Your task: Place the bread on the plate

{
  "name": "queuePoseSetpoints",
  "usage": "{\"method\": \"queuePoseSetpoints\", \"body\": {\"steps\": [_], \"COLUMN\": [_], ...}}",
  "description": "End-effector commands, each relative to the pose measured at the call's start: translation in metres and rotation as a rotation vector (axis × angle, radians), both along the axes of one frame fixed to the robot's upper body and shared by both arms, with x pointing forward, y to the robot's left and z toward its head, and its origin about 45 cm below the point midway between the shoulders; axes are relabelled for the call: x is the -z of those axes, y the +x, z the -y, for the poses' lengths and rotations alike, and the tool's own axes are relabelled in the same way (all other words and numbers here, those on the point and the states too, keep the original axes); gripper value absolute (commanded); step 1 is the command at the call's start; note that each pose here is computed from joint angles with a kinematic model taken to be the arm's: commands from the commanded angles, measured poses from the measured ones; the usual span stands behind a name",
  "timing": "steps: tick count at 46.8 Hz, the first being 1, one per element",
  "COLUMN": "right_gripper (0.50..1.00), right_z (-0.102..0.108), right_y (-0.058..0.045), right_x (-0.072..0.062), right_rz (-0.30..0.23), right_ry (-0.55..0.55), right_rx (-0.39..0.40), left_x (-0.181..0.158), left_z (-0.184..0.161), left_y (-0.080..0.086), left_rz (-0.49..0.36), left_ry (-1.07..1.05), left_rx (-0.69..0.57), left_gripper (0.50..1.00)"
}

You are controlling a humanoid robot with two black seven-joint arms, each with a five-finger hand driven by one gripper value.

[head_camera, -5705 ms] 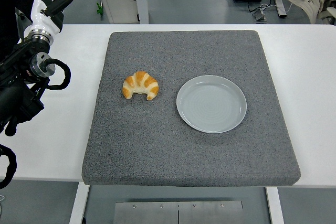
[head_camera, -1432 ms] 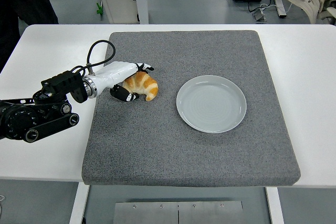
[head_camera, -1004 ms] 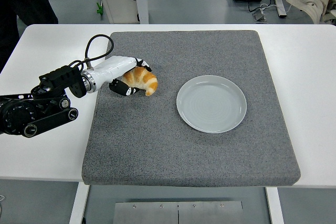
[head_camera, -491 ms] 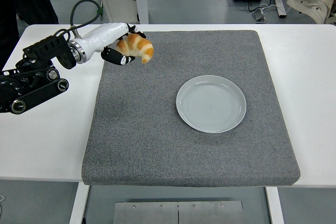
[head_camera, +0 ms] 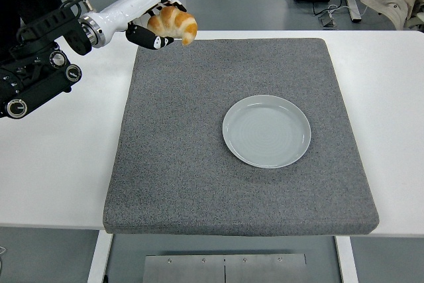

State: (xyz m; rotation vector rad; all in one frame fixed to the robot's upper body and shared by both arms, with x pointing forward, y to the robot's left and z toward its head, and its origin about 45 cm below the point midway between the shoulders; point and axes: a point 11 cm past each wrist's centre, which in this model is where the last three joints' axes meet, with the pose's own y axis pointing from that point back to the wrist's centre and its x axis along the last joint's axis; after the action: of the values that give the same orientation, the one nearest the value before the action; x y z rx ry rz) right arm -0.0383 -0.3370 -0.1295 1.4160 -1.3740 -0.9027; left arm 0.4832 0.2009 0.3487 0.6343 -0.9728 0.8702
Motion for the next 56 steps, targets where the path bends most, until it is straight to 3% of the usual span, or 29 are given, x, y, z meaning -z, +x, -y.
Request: {"method": "queuePoseSetpoints", "body": {"steps": [1, 27, 42, 56], "right_gripper": [1.0, 1.0, 1.0, 1.0], "right_z": [0.0, 0.0, 0.0, 0.0], "right_y": [0.0, 0.001, 0.0, 0.0], "right_x": [0.0, 0.0, 0.0, 0.0], "right_rz": [0.0, 0.002, 0.0, 0.0], "right_ry": [0.0, 0.0, 0.001, 0.001], "right_rx": [0.0, -0.001, 0.0, 0.0], "left_x": [-0.008, -0.017, -0.005, 0.027], "left_z": [0.012, 0.101, 0.16, 0.182], "left_y": [0.0, -0.014, -0.037, -0.054], "left_rz": [-0.015, 0.002, 0.011, -0.034], "left_ry": [-0.027, -0.025, -0.005, 0.039], "left_rx": [0.032, 0.211, 0.331, 0.388], "left_gripper": [0.555, 0.56, 0.563, 0.563]}}
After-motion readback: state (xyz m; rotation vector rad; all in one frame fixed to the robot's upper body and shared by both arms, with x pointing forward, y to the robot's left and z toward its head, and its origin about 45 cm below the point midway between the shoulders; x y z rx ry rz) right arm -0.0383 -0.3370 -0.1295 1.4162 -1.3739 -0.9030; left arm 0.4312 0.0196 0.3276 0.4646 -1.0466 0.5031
